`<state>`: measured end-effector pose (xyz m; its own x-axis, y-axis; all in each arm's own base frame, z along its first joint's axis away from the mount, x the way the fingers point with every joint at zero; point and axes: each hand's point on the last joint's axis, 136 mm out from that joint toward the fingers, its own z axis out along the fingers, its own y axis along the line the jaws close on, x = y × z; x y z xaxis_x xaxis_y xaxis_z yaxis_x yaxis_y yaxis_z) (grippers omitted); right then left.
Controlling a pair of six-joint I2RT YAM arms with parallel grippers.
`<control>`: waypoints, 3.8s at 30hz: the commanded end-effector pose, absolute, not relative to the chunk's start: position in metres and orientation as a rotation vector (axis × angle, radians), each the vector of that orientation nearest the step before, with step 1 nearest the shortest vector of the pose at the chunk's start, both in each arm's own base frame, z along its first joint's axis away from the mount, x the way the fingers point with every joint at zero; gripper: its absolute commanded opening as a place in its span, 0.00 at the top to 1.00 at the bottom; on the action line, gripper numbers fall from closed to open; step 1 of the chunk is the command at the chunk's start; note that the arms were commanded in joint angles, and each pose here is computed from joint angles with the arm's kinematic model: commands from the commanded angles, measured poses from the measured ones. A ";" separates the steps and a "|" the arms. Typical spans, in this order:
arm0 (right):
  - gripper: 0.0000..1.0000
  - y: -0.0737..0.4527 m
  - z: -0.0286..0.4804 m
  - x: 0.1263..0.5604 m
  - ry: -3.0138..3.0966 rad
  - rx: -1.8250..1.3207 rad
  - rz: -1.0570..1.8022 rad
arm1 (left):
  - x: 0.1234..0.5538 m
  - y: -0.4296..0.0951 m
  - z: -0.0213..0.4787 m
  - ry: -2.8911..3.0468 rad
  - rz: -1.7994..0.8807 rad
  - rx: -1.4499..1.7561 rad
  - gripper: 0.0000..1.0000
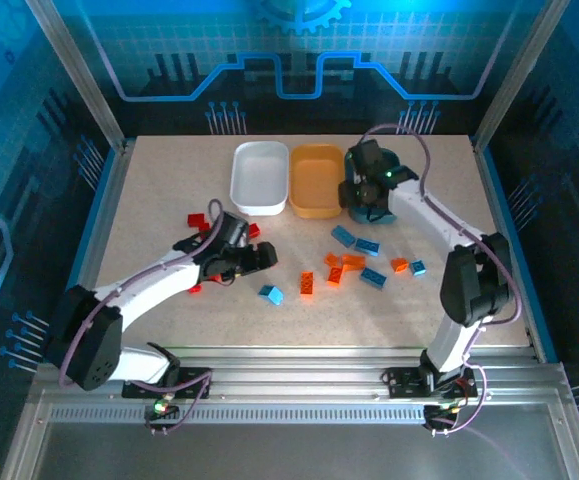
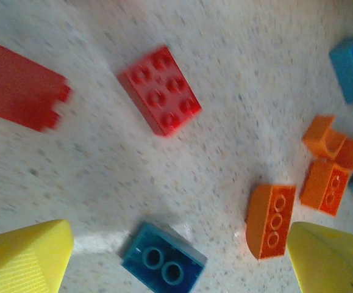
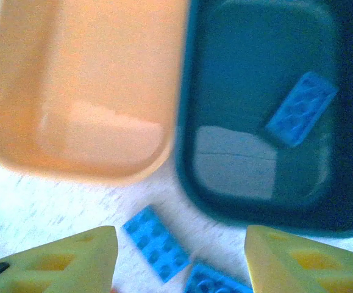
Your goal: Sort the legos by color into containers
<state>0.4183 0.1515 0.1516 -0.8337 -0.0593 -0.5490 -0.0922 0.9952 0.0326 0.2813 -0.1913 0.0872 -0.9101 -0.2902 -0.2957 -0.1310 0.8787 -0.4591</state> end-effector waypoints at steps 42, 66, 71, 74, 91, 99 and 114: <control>0.74 0.344 0.100 0.273 2.449 -1.083 0.268 | 0.267 -0.105 0.121 2.397 -0.817 -0.826 0.01; 0.65 0.078 0.101 0.528 2.646 0.074 0.038 | 0.326 -0.199 0.080 2.715 -0.614 -0.621 0.13; 0.49 0.080 0.113 0.532 2.627 0.071 0.071 | 0.330 -0.196 0.074 2.713 -0.578 -0.690 0.13; 0.42 0.081 0.130 0.529 2.592 0.076 0.084 | 0.333 -0.194 0.069 2.716 -0.546 -0.714 0.13; 0.38 0.155 0.152 0.408 2.511 -0.024 0.321 | 0.368 -0.204 0.033 2.767 -0.420 -0.798 0.33; 0.39 0.130 0.167 0.394 2.454 0.023 0.315 | 0.361 -0.197 0.016 2.762 -0.395 -0.803 0.42; 0.39 0.121 0.170 0.381 2.436 0.044 0.356 | 0.355 -0.188 0.001 2.927 -0.007 -0.362 0.62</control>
<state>0.3836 0.1225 0.1599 -0.7937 0.0984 -0.6003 -0.0582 0.9701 0.2358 0.3664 -0.1983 0.0158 -0.9231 -0.3193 -0.2145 -0.2984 0.9463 -0.1244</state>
